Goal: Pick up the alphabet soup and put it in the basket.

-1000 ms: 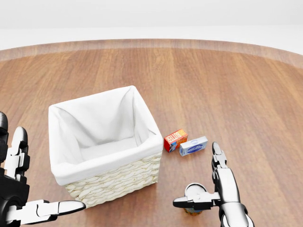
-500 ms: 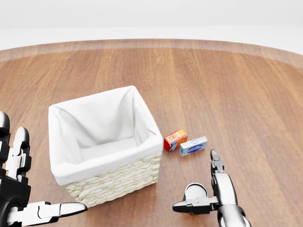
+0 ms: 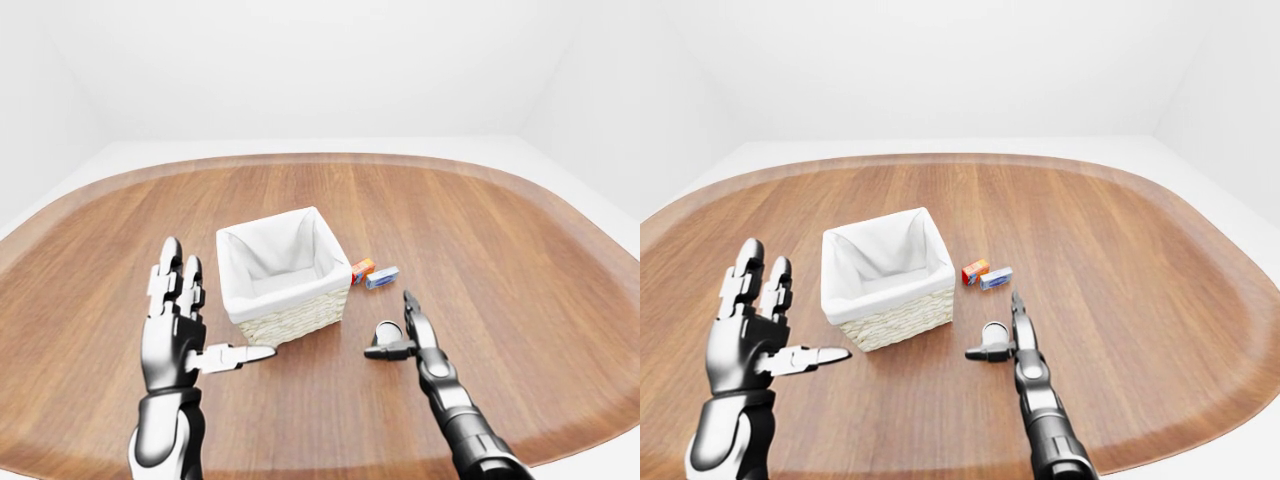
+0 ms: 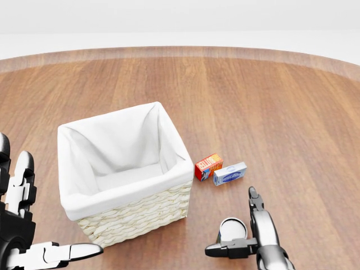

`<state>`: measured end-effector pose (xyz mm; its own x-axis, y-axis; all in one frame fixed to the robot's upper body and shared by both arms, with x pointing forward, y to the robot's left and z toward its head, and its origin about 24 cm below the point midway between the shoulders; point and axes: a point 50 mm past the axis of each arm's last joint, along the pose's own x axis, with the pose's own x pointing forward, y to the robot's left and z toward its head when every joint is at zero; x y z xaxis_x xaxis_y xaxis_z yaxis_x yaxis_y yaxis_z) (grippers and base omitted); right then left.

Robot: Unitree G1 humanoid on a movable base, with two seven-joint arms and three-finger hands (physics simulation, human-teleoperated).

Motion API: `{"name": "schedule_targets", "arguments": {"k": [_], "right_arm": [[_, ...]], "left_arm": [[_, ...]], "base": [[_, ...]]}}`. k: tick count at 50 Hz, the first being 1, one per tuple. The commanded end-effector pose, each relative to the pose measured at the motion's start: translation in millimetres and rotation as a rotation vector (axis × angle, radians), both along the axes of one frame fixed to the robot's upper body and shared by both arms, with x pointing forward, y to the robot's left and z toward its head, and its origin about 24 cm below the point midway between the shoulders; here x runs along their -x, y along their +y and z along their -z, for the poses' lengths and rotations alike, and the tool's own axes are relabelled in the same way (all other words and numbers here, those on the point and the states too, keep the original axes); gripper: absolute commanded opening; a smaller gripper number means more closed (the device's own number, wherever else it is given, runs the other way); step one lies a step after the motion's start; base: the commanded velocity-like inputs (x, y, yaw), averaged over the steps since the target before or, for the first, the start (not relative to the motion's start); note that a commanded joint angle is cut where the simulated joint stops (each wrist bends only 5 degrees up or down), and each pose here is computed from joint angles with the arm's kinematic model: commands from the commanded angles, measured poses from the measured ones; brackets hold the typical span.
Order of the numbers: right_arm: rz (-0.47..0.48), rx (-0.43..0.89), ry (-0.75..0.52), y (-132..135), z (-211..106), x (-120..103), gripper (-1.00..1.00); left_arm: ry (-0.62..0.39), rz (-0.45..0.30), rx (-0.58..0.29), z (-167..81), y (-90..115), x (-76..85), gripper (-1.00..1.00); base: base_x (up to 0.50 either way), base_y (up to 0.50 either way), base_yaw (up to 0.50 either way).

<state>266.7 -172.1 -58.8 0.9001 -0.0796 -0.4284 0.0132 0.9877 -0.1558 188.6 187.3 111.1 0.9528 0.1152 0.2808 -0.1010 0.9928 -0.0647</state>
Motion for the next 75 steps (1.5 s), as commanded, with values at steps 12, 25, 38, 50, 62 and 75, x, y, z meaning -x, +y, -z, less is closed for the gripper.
{"name": "schedule_targets", "arguments": {"k": [12,25,38,50,62,75], "right_arm": [[-0.001,0.068,0.265,5,36,8,1.0],[0.0,0.073,0.273,5,36,8,1.0],[-0.004,0.072,0.277,5,37,9,1.0],[0.0,0.088,0.314,3,43,16,1.0],[-0.009,0.099,0.339,7,45,18,1.0],[0.143,0.321,0.277,-7,38,14,1.0]], "left_arm": [[-0.001,0.015,0.002,0,-2,2.2,1.0],[-0.004,0.017,0.002,-1,-3,3.4,1.0],[-0.006,0.019,0.002,-2,-3,5.0,1.0],[-0.007,0.017,0.003,-3,-2,5.3,1.0],[-0.008,0.016,0.005,-3,-1,4.6,1.0],[-0.011,0.019,0.007,-3,-1,6.4,1.0]], "base": [[0.0,0.0,0.0],[0.0,0.0,0.0],[0.0,0.0,0.0],[0.0,0.0,0.0],[0.0,0.0,0.0],[0.0,0.0,0.0]]}}
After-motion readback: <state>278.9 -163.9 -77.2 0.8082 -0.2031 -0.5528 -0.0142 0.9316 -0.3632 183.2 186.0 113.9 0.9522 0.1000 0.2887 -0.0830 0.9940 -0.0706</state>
